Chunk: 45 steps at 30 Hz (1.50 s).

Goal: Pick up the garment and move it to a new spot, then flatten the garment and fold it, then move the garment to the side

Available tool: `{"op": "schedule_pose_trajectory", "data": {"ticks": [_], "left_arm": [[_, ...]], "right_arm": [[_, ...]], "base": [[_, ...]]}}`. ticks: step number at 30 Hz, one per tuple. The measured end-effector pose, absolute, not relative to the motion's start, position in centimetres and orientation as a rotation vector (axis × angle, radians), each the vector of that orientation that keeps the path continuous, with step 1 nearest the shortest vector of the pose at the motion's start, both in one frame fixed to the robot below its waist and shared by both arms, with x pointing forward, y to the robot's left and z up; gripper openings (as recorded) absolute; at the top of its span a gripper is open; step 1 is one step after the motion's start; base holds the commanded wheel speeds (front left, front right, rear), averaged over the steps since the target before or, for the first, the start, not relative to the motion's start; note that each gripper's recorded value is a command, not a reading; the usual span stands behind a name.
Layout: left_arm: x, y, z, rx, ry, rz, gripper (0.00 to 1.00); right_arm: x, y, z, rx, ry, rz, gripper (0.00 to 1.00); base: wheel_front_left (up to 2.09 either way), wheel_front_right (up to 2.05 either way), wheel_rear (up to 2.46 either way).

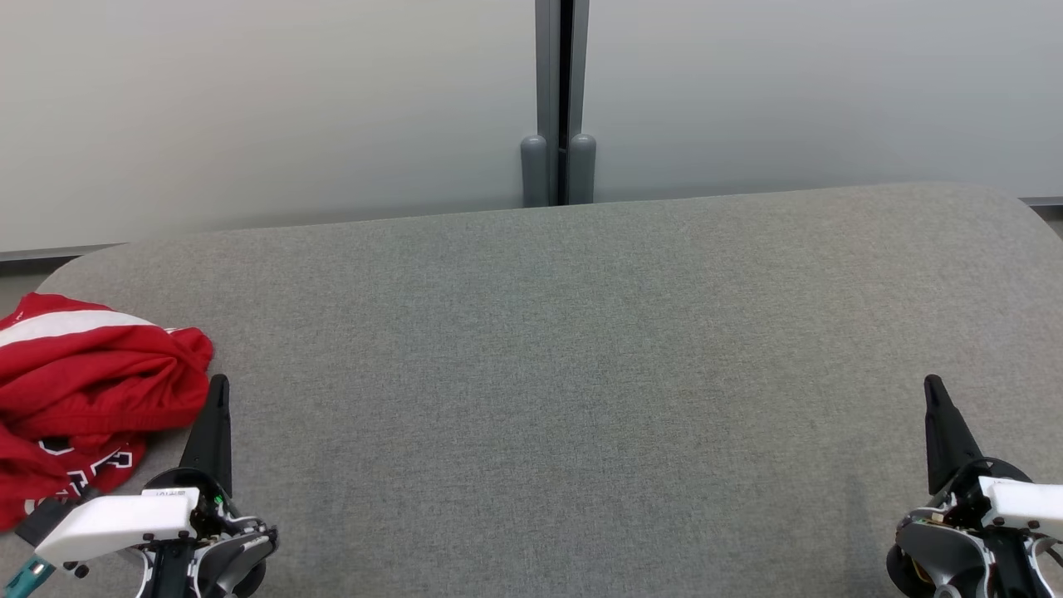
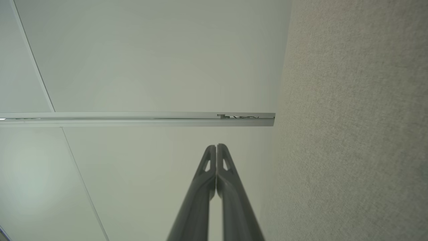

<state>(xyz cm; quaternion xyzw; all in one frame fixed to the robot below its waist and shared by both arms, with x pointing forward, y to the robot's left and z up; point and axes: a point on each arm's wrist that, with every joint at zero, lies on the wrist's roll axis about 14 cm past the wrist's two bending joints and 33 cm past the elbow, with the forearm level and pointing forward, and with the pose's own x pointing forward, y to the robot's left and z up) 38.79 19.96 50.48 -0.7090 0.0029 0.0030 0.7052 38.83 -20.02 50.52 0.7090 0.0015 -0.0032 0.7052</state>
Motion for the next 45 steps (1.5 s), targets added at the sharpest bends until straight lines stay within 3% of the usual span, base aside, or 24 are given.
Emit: {"op": "schedule_pose_trajectory", "data": {"ticks": [39,40,45], "left_arm": [[38.8,20.0,50.4,-1.576,0.008,0.008,0.0],[38.7,19.9,50.1,-1.579,0.015,0.015,1.0],[37.9,19.5,48.6,-1.583,0.05,0.051,1.0]], "right_arm": [[38.8,-20.0,50.5,1.577,0.005,-0.009,0.0],[38.7,-20.0,50.1,1.579,0.012,-0.017,1.0],[38.0,-20.0,48.9,1.584,0.034,-0.051,1.0]], "base": [[0.0,0.0,0.0],[0.0,0.0,0.0],[0.0,0.0,0.0]]}}
